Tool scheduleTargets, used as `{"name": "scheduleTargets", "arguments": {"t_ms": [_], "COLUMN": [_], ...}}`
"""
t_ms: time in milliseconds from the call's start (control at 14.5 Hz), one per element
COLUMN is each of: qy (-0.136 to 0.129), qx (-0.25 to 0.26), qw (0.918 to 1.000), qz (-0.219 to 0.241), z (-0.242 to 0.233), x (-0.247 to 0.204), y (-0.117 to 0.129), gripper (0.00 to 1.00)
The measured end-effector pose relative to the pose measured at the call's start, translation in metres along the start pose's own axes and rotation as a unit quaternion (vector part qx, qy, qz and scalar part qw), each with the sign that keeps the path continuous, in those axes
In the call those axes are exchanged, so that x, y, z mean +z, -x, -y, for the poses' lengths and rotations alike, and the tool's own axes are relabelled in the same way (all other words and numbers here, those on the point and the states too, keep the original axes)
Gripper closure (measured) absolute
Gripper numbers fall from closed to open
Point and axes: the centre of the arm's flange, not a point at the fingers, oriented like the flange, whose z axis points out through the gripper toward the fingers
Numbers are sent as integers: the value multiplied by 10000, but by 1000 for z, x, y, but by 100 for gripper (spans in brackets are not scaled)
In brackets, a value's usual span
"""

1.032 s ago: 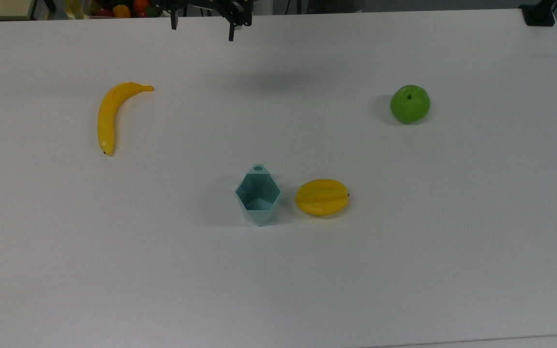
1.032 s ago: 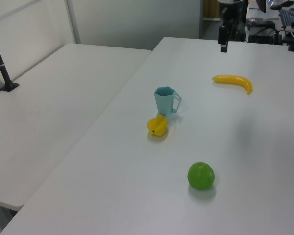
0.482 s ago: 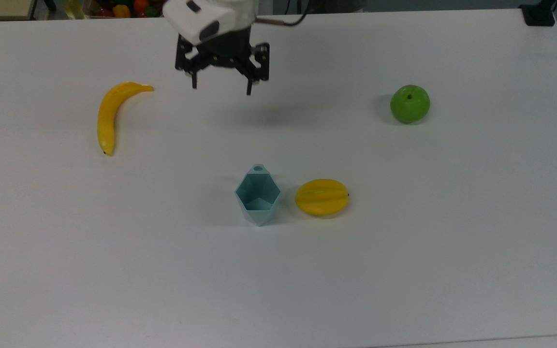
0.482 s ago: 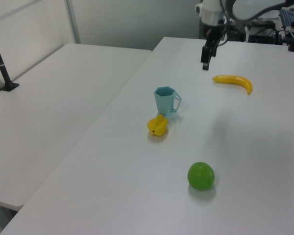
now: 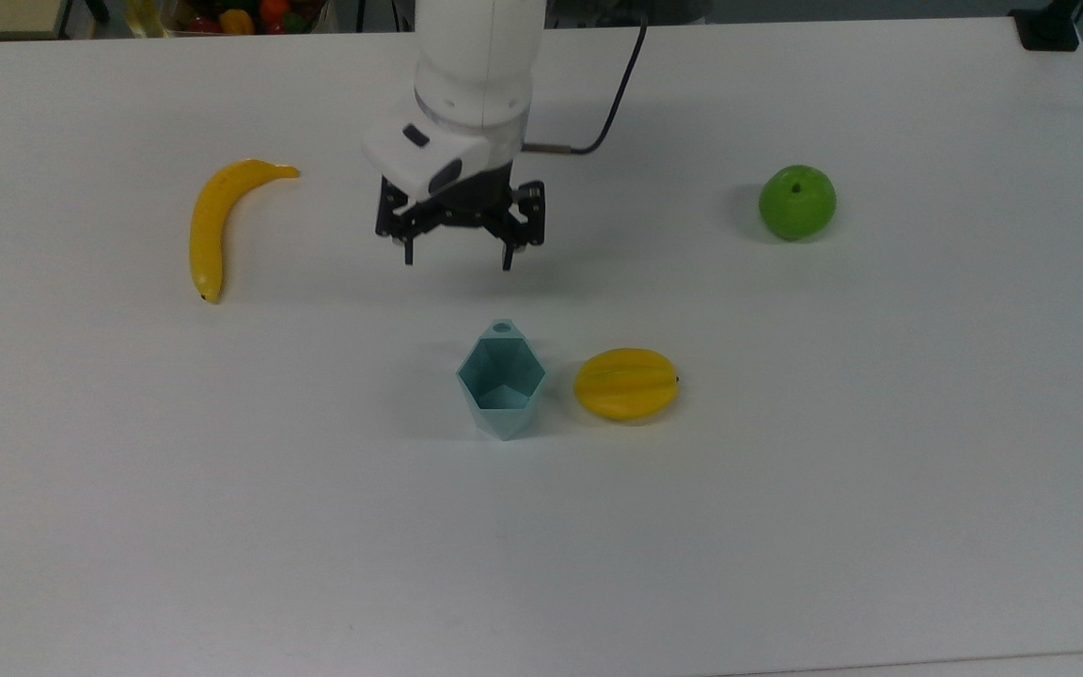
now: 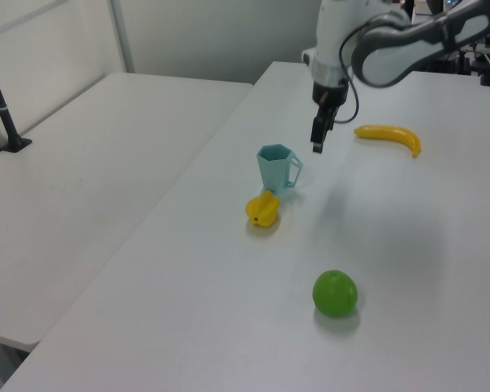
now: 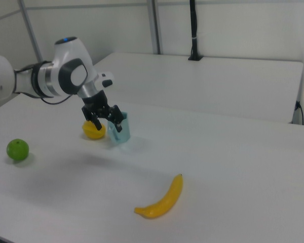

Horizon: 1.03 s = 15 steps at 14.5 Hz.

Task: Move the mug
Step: 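Lower the open gripper toward the light-blue hexagonal mug's rim, then close the gripper on the rim of the light-blue mug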

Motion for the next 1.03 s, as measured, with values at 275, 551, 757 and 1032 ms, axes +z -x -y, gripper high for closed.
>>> {"name": "scheduleTargets", "arguments": {"t_ms": [275, 551, 757, 1032], "qy": [44, -43, -76, -105], "qx": [-238, -350, -361, -350], "qw": [9996, 9990, 9985, 9976], "qz": [-145, -284, -413, -582], "z": [20, 37, 39, 38], "x": [47, 66, 72, 72], "y": [-9, -12, -15, -19], "gripper": [4, 32, 63, 69]}}
